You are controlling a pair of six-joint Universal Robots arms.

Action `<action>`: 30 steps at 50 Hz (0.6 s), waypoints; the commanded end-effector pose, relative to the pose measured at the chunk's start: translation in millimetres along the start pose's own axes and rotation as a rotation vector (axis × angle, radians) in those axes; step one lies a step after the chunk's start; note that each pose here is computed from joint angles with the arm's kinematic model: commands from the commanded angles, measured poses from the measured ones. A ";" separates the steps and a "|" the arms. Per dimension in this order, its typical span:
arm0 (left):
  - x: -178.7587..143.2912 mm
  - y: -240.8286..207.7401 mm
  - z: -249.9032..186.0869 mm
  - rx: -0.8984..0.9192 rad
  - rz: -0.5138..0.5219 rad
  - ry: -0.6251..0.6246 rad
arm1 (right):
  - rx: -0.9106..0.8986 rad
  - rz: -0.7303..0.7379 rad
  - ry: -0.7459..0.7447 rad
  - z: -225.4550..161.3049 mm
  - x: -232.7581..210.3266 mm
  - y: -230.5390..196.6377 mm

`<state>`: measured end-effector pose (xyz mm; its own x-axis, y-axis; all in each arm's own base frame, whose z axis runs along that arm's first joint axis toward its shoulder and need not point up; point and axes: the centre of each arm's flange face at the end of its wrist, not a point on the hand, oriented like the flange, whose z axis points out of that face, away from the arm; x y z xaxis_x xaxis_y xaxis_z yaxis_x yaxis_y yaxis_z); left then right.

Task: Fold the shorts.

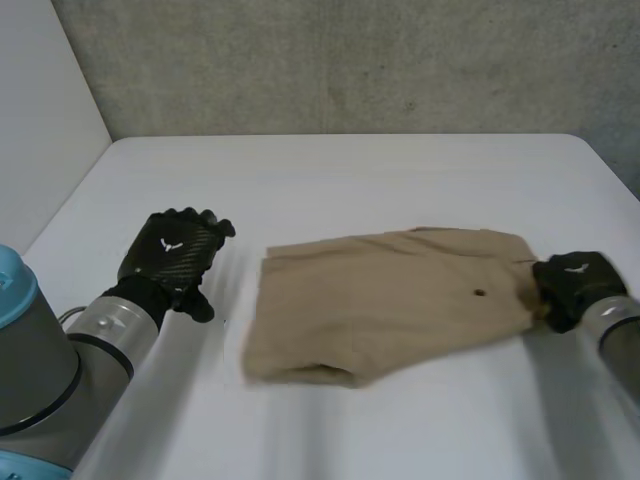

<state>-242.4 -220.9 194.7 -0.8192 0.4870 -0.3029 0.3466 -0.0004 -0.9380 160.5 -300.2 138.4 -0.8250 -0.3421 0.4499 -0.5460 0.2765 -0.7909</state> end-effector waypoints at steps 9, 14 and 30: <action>-5.1 -2.7 -9.6 -0.024 -0.004 -0.036 | 0.242 -0.297 0.079 -22.3 2.1 -75.2; -5.3 -3.5 -11.8 -0.023 -0.003 -0.038 | 0.408 -0.385 -0.099 -59.0 -67.6 -101.2; -2.5 -13.8 -12.7 0.017 -0.007 -0.029 | 0.614 -0.600 -0.702 -142.9 -194.2 -55.1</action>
<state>-235.5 -210.9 206.0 -0.8351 0.4562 -0.3074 0.3475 0.0041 -0.9377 331.4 -126.0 164.2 -0.1197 -0.7232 0.6802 -0.5179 -0.5390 -0.6643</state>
